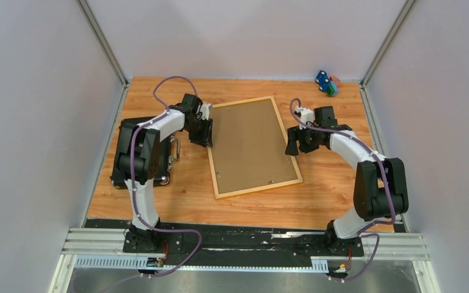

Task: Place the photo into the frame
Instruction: Install the photo frame at the center of the board.

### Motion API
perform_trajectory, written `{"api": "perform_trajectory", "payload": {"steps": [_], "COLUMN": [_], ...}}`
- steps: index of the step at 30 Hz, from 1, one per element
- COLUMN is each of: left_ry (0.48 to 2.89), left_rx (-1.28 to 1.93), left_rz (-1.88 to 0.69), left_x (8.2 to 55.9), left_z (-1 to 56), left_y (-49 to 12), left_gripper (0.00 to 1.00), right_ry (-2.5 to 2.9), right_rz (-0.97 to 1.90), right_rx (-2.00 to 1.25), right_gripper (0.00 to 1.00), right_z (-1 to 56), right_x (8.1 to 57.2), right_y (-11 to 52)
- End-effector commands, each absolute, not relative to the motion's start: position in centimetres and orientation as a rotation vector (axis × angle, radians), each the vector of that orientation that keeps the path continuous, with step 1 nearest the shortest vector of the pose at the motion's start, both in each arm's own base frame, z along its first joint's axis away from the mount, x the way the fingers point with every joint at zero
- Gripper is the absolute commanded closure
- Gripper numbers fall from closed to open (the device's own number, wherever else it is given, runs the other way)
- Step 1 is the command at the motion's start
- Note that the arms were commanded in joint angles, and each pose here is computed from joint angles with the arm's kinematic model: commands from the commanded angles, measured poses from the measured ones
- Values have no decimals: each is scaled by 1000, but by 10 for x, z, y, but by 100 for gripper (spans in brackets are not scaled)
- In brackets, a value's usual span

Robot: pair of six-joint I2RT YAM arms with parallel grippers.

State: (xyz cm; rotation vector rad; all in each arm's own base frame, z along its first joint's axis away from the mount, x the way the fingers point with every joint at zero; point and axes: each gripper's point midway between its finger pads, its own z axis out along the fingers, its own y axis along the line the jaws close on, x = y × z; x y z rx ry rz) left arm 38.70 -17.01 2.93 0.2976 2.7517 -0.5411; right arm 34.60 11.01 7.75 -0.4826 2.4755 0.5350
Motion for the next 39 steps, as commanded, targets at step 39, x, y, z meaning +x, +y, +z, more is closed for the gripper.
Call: {"api": "perform_trajectory", "payload": {"steps": [39], "left_ry": [2690], "left_rx": [303], "left_rz": [-551], "left_x": [400], "left_z": [45], "left_y": [-173], "left_gripper": [57], "right_ry": [2603], "right_rz": [409], "right_rx": [-564], "right_gripper": [60], "right_z": [25], "right_x": [332], "right_y": [112]}}
